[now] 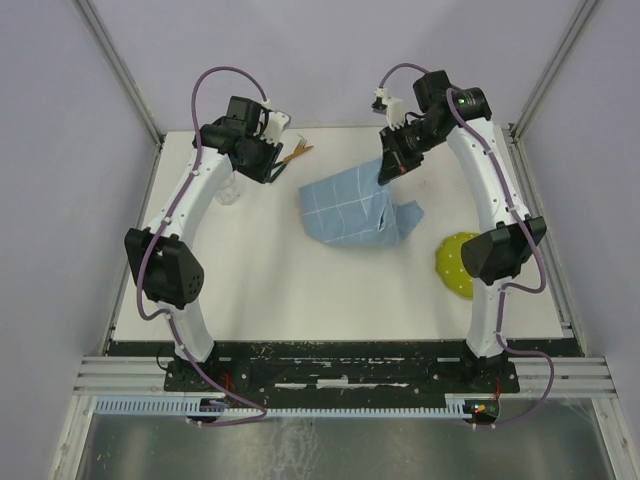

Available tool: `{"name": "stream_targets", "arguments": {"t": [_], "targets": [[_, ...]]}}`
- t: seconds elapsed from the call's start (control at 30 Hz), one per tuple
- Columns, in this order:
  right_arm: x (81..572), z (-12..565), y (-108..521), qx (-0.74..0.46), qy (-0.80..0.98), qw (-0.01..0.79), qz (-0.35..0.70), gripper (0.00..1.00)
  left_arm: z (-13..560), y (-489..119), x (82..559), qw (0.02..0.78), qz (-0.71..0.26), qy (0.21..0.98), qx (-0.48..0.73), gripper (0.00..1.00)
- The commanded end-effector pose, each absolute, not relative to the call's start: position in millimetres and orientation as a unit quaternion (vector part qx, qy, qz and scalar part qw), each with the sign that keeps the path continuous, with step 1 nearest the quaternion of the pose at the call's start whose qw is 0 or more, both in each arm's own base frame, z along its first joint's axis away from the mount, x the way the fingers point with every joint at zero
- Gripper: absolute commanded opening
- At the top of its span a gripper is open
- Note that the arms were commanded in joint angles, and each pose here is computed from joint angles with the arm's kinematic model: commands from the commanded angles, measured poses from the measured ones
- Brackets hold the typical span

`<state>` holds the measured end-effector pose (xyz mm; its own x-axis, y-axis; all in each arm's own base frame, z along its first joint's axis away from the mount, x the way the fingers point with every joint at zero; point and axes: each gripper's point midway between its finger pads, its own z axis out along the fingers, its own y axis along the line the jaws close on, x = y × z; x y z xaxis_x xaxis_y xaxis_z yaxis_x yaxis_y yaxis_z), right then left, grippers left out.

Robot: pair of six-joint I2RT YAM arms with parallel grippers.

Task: Set the dinner table for one person
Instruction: Flatten out the napkin at the center of the board.

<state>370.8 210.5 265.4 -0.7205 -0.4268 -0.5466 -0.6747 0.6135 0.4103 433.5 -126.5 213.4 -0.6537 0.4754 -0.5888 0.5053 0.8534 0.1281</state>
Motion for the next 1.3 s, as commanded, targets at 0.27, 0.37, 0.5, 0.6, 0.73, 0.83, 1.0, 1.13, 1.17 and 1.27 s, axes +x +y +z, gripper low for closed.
{"name": "stream_targets", "arguments": {"t": [0.27, 0.37, 0.5, 0.6, 0.73, 0.83, 1.0, 1.13, 1.17, 1.27], "targets": [[336.3, 341.3, 157.3, -0.314, 0.857, 0.32, 0.255, 0.02, 234.1, -127.0, 429.9, 0.341, -0.024, 0.897, 0.279, 0.41], [324.7, 344.2, 122.4, -0.291, 0.87, 0.339, 0.207, 0.02, 235.0, -131.8, 432.8, 0.343, -0.031, 0.896, 0.28, 0.41], [318.7, 340.6, 73.4, -0.252, 0.888, 0.351, 0.159, 0.02, 237.8, -137.7, 435.0, 0.346, -0.041, 0.895, 0.278, 0.41], [318.9, 347.2, 42.1, -0.231, 0.893, 0.367, 0.117, 0.02, 238.7, -140.7, 434.6, 0.346, -0.043, 0.895, 0.279, 0.41], [326.9, 367.0, 17.8, -0.213, 0.89, 0.394, 0.085, 0.02, 240.5, -142.9, 431.8, 0.347, -0.043, 0.894, 0.28, 0.41], [336.2, 386.2, 21.1, -0.21, 0.879, 0.415, 0.1, 0.02, 240.7, -139.8, 427.1, 0.346, -0.038, 0.895, 0.28, 0.41], [349.1, 392.4, 74.0, -0.242, 0.852, 0.407, 0.224, 0.02, 246.5, -129.4, 415.8, 0.353, -0.019, 0.891, 0.285, 0.41], [351.0, 342.6, 133.5, -0.306, 0.857, 0.317, 0.268, 0.02, 245.9, -121.2, 406.7, 0.352, -0.006, 0.892, 0.283, 0.41], [348.1, 330.6, 150.2, -0.317, 0.855, 0.292, 0.29, 0.02, 245.8, -119.7, 404.3, 0.352, -0.004, 0.892, 0.282, 0.41], [346.9, 298.7, 191.3, -0.334, 0.848, 0.241, 0.334, 0.02, 243.8, -116.8, 398.1, 0.349, -0.002, 0.894, 0.281, 0.4]]}}
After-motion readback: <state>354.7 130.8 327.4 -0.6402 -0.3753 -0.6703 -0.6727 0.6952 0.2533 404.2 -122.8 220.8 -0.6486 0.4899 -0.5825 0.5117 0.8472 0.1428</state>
